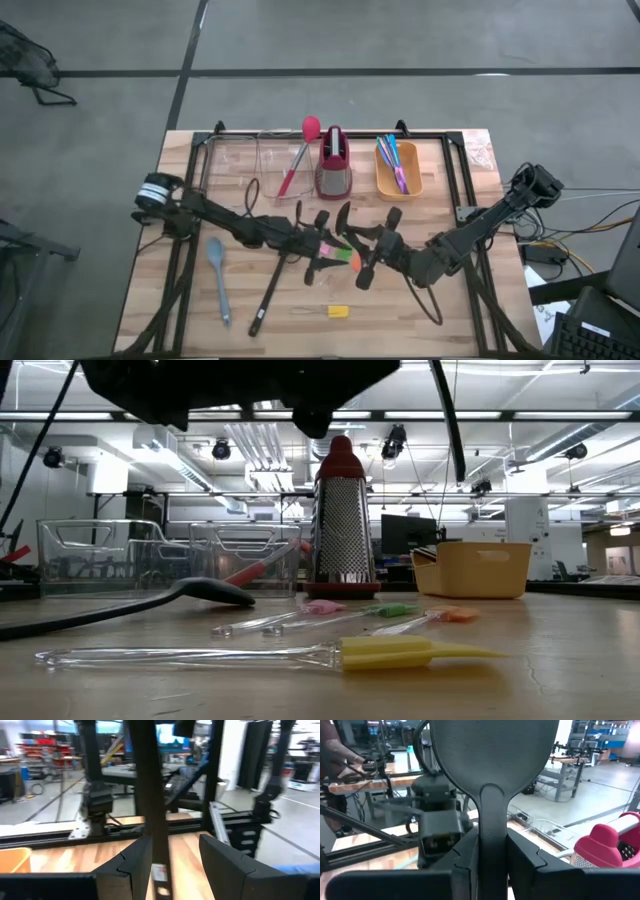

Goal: Pick & Place Kitchen Items
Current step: Put the right black serving spoon into the right transparent bin

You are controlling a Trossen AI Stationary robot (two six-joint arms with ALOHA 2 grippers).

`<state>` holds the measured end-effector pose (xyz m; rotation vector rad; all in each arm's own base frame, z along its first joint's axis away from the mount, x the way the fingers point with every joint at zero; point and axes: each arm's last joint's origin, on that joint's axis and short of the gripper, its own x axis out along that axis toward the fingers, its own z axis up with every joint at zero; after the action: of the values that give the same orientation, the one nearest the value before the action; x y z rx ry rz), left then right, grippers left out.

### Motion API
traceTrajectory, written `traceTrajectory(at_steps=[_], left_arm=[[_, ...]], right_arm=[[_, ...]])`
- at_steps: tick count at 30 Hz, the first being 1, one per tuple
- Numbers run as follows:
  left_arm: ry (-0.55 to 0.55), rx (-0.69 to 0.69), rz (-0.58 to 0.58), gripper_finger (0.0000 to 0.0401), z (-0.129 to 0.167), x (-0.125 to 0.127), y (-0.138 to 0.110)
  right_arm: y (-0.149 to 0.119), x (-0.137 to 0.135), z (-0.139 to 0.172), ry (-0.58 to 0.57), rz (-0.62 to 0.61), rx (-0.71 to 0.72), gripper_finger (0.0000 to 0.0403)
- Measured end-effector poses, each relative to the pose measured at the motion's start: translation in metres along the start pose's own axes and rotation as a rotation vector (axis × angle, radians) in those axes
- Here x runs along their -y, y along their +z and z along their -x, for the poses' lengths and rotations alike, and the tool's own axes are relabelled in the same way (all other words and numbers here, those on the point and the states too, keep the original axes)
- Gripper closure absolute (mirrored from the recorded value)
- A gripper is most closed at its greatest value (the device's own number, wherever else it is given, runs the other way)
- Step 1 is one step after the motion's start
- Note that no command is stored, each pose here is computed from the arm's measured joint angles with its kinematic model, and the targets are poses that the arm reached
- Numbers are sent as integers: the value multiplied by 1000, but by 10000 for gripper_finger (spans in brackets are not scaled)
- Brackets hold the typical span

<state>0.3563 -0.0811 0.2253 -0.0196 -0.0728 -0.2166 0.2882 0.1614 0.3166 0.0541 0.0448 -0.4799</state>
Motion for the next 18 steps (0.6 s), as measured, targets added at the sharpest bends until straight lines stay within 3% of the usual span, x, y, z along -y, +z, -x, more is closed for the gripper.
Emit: traceTrajectory(at_steps=[18], left_arm=[[41, 19, 41, 231, -21, -1, 4]], right_arm=[[6, 3, -8, 32, -10, 39, 320]])
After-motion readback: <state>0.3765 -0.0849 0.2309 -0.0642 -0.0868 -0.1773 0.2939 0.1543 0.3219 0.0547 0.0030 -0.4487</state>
